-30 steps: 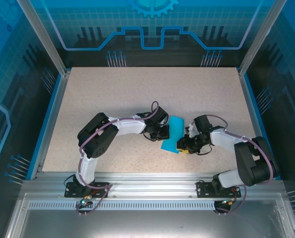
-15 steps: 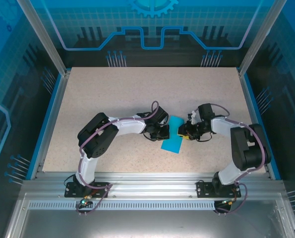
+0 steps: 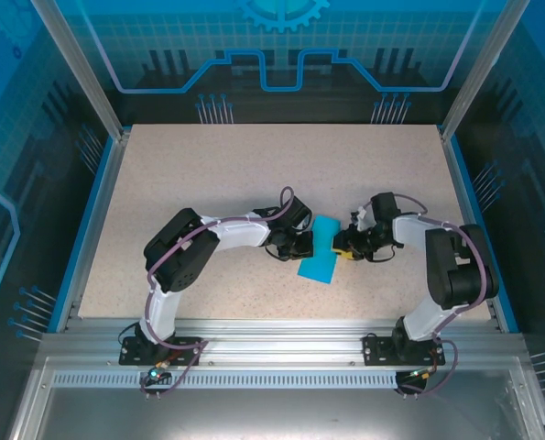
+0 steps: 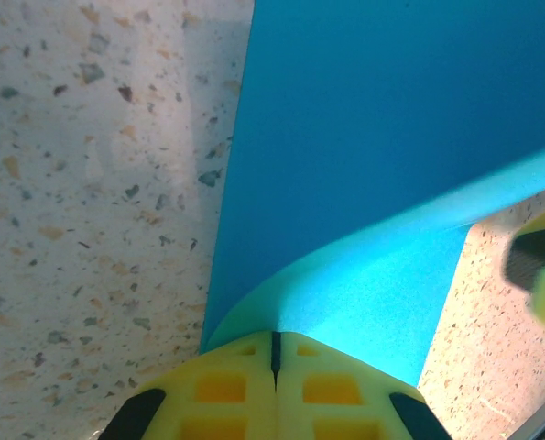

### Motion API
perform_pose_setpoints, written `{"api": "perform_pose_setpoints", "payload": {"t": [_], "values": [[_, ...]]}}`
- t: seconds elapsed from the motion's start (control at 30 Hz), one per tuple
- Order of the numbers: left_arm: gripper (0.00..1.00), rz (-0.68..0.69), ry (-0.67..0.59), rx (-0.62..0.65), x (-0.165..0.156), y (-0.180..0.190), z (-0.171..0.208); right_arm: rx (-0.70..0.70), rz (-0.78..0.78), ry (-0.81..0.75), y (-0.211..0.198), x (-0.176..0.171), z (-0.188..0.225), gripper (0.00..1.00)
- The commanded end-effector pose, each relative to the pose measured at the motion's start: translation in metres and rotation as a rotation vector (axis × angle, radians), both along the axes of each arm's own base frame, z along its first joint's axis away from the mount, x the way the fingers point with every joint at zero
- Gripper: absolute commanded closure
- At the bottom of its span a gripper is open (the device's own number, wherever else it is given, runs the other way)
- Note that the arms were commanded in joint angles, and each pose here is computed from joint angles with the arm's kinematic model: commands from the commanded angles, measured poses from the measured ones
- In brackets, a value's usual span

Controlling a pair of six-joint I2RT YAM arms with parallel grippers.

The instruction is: Fold a paper plane with a square sheet of paper (pick it up from the middle)

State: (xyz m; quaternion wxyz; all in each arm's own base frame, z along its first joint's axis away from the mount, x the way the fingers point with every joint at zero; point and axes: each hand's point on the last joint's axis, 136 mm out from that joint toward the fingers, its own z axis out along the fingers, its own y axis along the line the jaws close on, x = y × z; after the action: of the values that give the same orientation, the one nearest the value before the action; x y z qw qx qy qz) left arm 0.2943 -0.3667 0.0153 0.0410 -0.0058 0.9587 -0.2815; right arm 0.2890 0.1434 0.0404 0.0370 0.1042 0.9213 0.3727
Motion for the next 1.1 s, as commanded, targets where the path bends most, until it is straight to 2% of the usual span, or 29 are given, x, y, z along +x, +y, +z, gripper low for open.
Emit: {"api": "perform_pose_setpoints", "payload": {"t": [0.0,0.17,0.33,0.53,0.73,1.07], "values": [[1.00,-0.031,0.087,0.104,-0.023,0.015,-0.030,0.021,-0.001,-0.024,-0.001,0.013,0.013,0.71],[1.00,-0.032,0.087,0.105,-0.023,0.016,-0.030,0.020,0.002,0.021,0.000,0.014,-0.007,0.71],[1.00,-0.032,0.090,0.107,-0.024,0.017,-0.032,-0.070,-0.013,0.066,-0.012,0.010,-0.033,0.72],[1.00,-0.031,0.091,0.108,-0.025,0.018,-0.032,-0.105,-0.040,0.058,-0.017,0.017,-0.024,0.71],[1.00,-0.032,0.089,0.106,-0.025,0.018,-0.032,-0.031,-0.021,-0.027,-0.006,0.038,0.012,0.70],[1.00,-0.032,0.087,0.105,-0.025,0.017,-0.030,-0.104,-0.068,0.075,-0.016,0.042,-0.028,0.70]]}}
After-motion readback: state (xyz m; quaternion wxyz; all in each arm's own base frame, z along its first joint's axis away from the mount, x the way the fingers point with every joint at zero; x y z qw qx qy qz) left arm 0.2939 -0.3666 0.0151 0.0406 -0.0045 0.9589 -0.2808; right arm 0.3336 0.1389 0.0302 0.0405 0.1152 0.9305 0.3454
